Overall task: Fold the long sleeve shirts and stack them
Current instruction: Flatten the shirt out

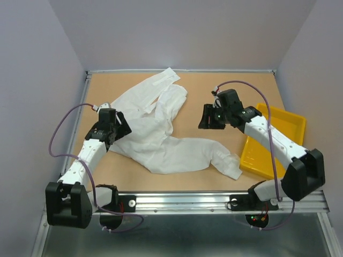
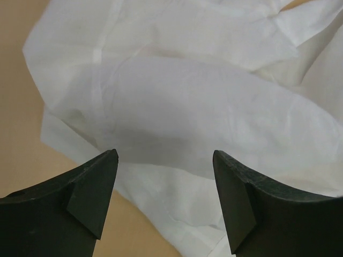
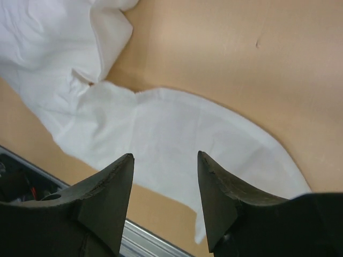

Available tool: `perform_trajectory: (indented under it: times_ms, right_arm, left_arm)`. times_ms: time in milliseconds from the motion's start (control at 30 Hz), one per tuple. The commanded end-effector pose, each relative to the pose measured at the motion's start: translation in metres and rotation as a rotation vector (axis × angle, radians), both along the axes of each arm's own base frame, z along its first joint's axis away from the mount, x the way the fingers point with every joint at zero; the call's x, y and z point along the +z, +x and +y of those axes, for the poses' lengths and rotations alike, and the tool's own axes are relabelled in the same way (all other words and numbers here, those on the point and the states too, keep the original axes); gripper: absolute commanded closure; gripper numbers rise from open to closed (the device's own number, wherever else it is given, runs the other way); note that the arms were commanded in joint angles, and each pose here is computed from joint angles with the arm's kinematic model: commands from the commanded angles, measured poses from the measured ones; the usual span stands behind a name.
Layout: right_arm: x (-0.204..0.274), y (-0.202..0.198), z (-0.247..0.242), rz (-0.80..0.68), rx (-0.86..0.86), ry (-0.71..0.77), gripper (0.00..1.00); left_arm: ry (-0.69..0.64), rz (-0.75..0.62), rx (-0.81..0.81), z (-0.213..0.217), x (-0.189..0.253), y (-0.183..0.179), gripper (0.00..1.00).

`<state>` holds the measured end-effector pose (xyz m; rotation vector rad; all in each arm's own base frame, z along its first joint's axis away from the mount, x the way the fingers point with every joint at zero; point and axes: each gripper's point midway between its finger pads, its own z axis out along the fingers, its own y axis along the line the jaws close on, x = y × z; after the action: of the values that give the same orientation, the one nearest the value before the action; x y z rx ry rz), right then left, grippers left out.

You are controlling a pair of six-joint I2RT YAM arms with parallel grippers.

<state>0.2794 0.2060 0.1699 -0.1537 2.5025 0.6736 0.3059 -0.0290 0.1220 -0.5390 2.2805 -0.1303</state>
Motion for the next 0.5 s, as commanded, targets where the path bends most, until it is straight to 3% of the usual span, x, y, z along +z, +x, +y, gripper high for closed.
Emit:
perform_trajectory:
  times_ms: [0,233,467]
  right_arm:
    - [0.051,0.082,0.030,-0.214,-0.135,0.148,0.43]
    - [0.023,0.176,0.055,-0.238,-0.321,0.171,0.39]
    - [-0.014,0.243,0.070,-0.266,-0.444,0.144,0.38]
  left_arm:
    - [-0.060,-0.047,0.042,-0.003,-0.003,-0.001,0.17]
    - [-0.070,0.000,0.036,-0.007,-0.027,0.001,0.17]
    - [-0.036,0.062,-0.008,-0.009,-0.043,0.014,0.17]
